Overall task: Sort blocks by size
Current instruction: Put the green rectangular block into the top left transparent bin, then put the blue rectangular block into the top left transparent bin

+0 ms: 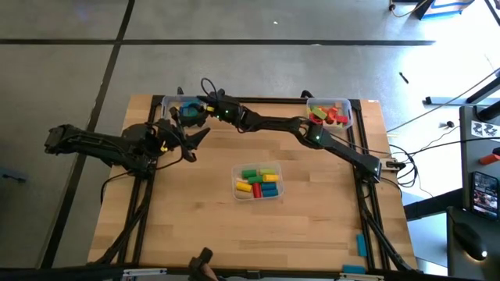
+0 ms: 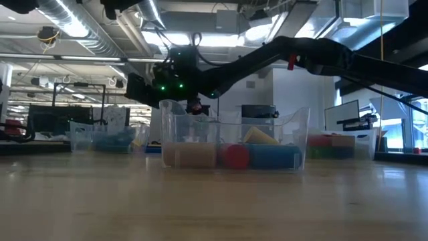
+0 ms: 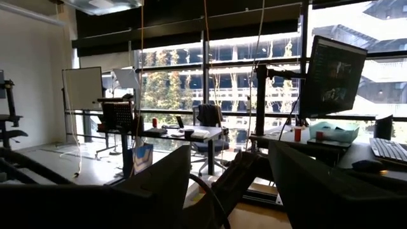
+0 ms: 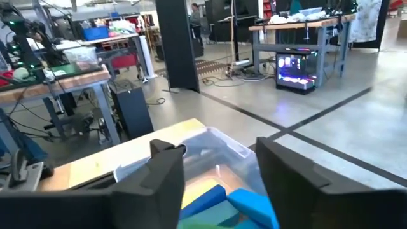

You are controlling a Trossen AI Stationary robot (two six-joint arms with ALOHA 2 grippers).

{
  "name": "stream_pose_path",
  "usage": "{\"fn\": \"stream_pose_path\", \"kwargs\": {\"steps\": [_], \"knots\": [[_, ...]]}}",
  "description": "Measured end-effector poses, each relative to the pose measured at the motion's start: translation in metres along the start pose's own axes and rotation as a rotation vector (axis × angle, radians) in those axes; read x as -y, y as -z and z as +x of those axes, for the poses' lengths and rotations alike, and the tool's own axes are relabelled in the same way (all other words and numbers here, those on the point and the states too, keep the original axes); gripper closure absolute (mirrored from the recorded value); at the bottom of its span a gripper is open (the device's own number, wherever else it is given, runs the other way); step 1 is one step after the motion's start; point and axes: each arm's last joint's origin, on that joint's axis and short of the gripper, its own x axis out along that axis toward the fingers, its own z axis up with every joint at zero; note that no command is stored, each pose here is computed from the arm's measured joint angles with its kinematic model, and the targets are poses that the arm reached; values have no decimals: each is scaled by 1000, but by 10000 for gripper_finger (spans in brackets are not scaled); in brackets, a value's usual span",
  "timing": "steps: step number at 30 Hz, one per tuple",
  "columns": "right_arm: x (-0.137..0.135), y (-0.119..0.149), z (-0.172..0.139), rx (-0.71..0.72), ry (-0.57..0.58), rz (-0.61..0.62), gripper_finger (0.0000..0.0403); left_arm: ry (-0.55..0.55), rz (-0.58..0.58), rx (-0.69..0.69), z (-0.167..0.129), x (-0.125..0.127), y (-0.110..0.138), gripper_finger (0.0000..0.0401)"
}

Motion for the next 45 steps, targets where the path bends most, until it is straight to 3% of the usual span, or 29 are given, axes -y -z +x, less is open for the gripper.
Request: {"fn": "stream_pose_path", "kwargs": {"steps": [6,9,15,22,29,35,42,45], "knots": [[-2,-12,-3,-41,-19,-6,176,4,17,-21,0,0,2,191],[-5,-35,-8,-86,-13,-21,174,4,17,-19,0,0,2,191],[-11,-86,-30,-226,-8,-166,173,4,17,-19,0,0,2,191],[-22,-157,-78,-395,-17,-295,173,6,16,-20,0,1,2,191],[-50,-215,-148,-547,-17,-371,173,5,16,-20,0,1,2,191],[-84,-229,-212,-781,-42,-394,173,6,16,-20,0,1,2,191],[-122,-229,-286,-1075,-8,-299,173,6,16,-20,0,1,2,191],[-147,-223,-305,-1105,-11,-244,173,6,15,-19,0,1,2,191]]}}
